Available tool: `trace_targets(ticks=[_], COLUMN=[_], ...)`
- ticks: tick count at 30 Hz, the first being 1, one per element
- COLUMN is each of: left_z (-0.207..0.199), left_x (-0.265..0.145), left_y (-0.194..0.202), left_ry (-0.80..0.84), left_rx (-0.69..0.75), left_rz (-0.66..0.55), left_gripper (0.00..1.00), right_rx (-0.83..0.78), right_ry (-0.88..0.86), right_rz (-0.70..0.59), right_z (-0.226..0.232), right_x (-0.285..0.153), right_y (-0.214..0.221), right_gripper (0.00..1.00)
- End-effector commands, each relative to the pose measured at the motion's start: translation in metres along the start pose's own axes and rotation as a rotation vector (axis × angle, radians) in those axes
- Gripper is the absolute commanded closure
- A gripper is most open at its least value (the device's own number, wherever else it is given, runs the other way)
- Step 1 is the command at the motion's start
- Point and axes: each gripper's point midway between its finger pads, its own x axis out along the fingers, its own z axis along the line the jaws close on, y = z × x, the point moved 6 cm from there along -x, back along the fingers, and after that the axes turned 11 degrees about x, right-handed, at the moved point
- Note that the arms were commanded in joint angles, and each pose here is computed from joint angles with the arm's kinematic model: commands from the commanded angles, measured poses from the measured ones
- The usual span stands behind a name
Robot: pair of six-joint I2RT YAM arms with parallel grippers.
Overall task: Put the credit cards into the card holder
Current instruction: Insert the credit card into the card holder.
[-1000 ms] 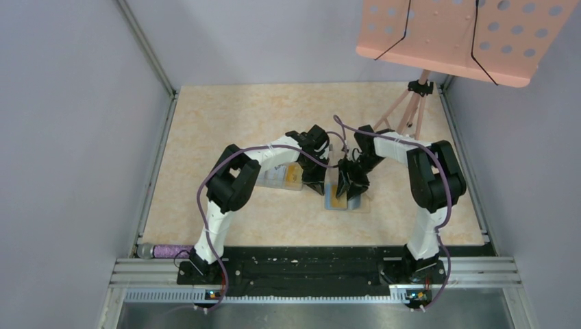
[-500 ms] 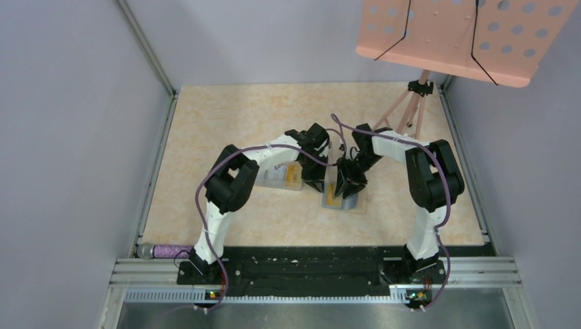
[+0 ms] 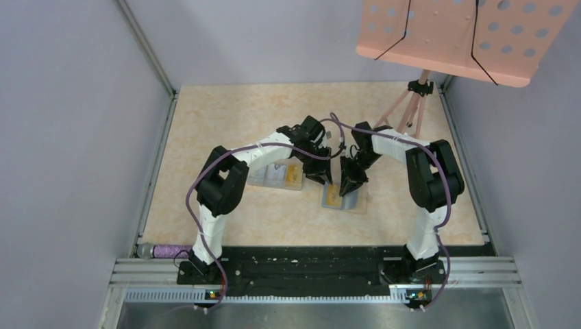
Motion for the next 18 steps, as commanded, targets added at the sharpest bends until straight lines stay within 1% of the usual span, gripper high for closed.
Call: trace_targets(ticks=[1,2,9,18], left_z=[-0.008,-0.007,0.001,0.007], left_x=[-0.013,-0.012,0.002,0.015], left_y=[-0.007,-0.007,-0.001,0.004], left_ry=[0.156,0.166,0.191,0.195], left_rx=[-0.064,-0.074,-0.108,-0.13], left_rz=[-0.063,-0.062,-0.018,0.016], left_gripper=[0.6,0.59,0.59,0.6], right_rx=[-0.037,-0.033,-0.014,-0.003], right_ry=[-0.01,-0.005,0.05,0.078], right_rz=[-0.031,-0.029,-0.019,-0.004], right_z=[0.006,0.004,-0.008,-0.016], right_x=[-0.002,0.0,0.01,0.016], right_y=[-0.001,0.0,-0.001,0.002], right_gripper=[0.97,1.0,1.0,1.0])
